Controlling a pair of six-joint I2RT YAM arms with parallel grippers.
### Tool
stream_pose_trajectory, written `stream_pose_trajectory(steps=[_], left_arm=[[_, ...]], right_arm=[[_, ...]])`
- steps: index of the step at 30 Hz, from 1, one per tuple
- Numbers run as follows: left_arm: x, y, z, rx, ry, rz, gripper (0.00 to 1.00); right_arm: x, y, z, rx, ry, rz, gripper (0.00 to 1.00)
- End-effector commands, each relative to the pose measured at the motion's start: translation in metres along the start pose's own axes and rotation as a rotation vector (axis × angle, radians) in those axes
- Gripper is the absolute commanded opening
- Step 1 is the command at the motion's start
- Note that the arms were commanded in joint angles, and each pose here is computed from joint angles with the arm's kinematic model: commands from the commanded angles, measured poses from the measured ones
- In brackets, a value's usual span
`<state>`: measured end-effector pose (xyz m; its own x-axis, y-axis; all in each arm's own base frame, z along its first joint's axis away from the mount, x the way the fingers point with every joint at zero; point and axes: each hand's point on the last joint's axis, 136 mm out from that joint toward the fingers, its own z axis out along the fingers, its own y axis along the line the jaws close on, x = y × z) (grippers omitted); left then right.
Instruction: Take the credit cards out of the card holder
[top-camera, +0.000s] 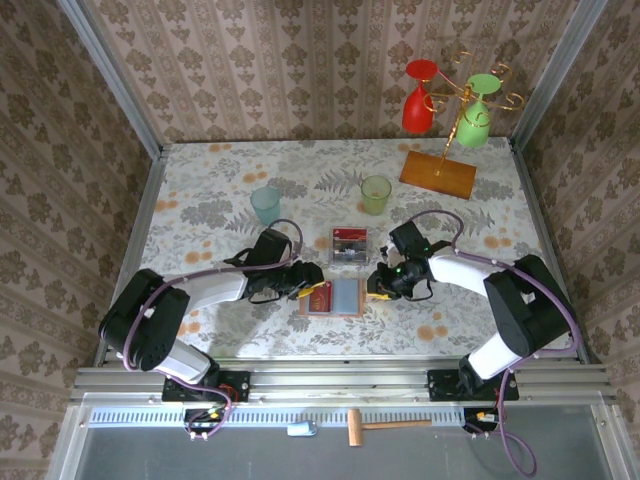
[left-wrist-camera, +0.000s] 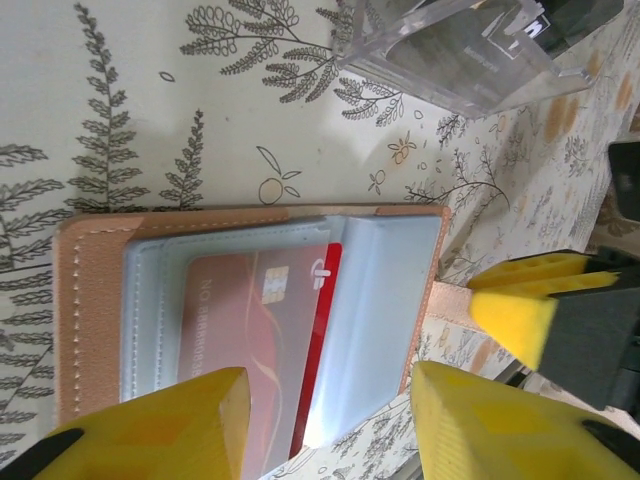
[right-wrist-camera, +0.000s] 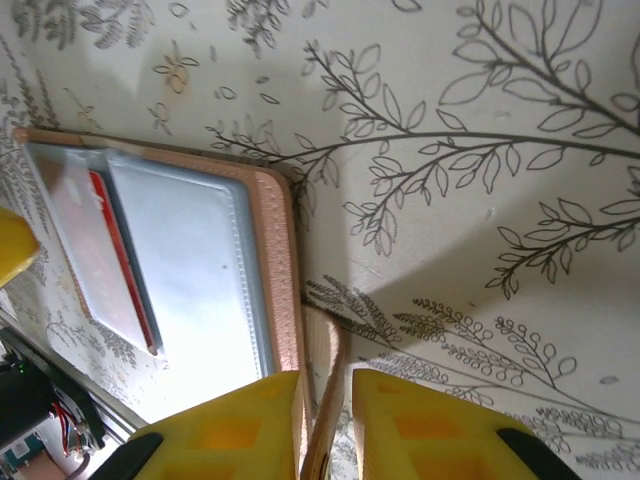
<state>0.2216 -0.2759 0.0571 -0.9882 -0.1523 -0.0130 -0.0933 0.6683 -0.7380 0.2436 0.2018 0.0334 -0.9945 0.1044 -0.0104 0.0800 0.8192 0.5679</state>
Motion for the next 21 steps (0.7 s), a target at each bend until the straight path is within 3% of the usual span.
stream_pose_trajectory(steps=[1, 6, 12, 21], left_arm=[[-0.0022, 0.0017, -0.0049, -0.013, -0.011, 0.020, 0.47], [-0.0026, 0.0007, -0.0049, -0.010, -0.012, 0.020, 0.46], [-0.0022, 0.0005, -0.0049, -0.009, -0.011, 0.018, 0.46], [-0.0009, 0.0018, -0.0009, -0.011, 0.000, 0.011, 0.45]], right_arm=[[-0.0013, -0.0026, -0.0113, 0.061, -0.016, -0.028, 0.18], [-0.0017, -0.0039, -0.0117, 0.072, -0.014, -0.032, 0.09], [-0.0047, -0.0082, -0.0123, 0.106, -0.020, -0.049, 0.05], [-0.0074, -0.0040, -0.0154, 0.107, -0.015, -0.060, 0.10]])
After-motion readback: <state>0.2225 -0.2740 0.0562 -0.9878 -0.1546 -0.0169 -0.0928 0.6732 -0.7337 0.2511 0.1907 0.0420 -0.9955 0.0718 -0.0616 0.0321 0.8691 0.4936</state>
